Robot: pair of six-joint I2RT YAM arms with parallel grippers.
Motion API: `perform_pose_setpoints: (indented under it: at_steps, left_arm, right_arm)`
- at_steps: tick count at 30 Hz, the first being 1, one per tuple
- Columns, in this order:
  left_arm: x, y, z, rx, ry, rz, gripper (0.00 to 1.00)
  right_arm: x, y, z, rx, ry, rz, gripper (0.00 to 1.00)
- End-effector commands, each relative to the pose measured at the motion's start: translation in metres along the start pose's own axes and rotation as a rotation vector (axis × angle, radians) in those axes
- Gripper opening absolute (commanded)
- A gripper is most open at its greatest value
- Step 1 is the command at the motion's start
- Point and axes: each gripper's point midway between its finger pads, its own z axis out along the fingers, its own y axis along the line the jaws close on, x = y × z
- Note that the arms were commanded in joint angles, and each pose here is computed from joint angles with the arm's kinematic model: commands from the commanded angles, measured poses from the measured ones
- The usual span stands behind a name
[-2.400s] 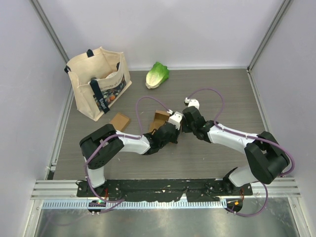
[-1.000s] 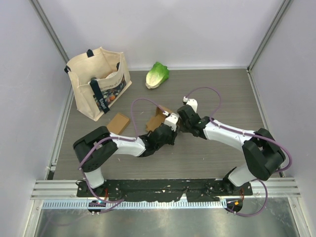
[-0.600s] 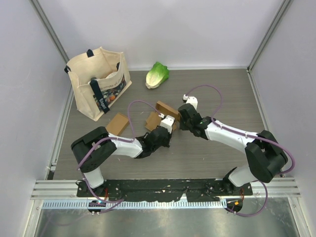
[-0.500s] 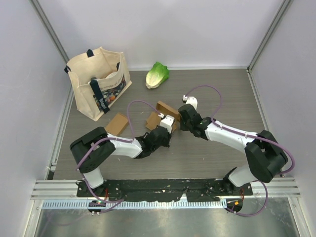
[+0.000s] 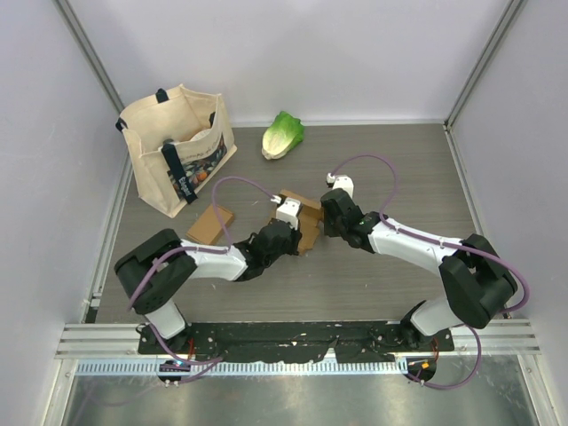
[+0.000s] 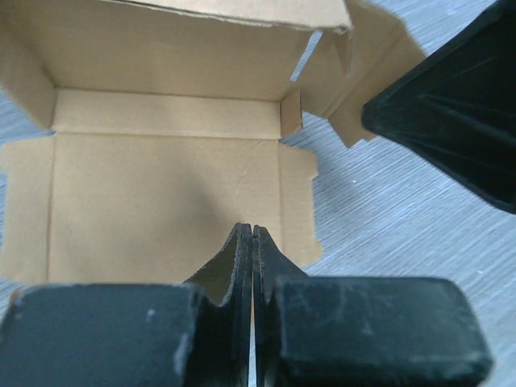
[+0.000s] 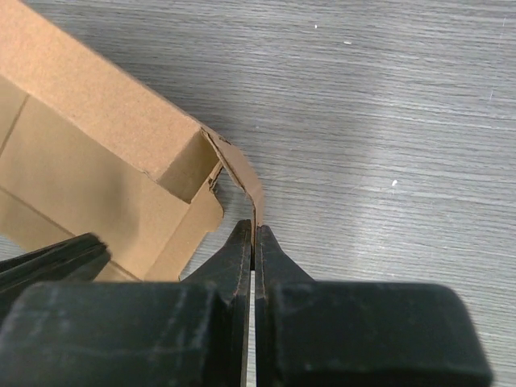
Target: Fold the paper box
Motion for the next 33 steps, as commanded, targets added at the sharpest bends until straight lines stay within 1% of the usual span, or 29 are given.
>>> perform_pose_setpoints:
  at_steps: [1, 2, 7, 10, 13, 14, 16, 23, 33]
  left_arm:
    - [-0.001, -0.01, 0.021, 0.026, -0.016, -0.007, 0.02]
    - [-0.001, -0.013, 0.023, 0.042, -0.018, -0.009, 0.0]
    - [0.003, -0.02, 0.023, 0.081, -0.014, -0.037, 0.0]
    - [-0.006, -0.024, 0.017, 0.104, -0.038, -0.053, 0.0]
    - [-0.013, -0.035, 0.013, 0.16, -0.048, -0.067, 0.03]
    - [-0.015, -0.038, 0.013, 0.172, -0.048, -0.07, 0.05]
    - [-0.015, -0.041, 0.016, 0.182, -0.04, -0.067, 0.06]
    - [-0.004, -0.037, 0.019, 0.163, -0.017, -0.056, 0.0]
    - [0.016, -0.023, 0.028, 0.106, 0.021, -0.032, 0.0]
  right_arm:
    - [-0.016, 0.007, -0.001, -0.026, -0.057, 0.013, 0.0]
    - [-0.015, 0.008, -0.001, -0.029, -0.055, 0.009, 0.0]
    - [-0.014, 0.009, 0.001, -0.029, -0.048, 0.008, 0.01]
    - [-0.012, 0.009, 0.002, -0.03, -0.045, 0.012, 0.0]
    - [-0.011, 0.009, 0.003, -0.032, -0.042, 0.014, 0.0]
    - [-0.01, 0.01, 0.003, -0.035, -0.041, 0.014, 0.01]
    - [-0.011, 0.01, 0.004, -0.035, -0.041, 0.016, 0.0]
    - [-0.014, 0.011, 0.002, -0.039, -0.05, 0.019, 0.01]
    - [-0.017, 0.014, 0.001, -0.049, -0.056, 0.027, 0.0]
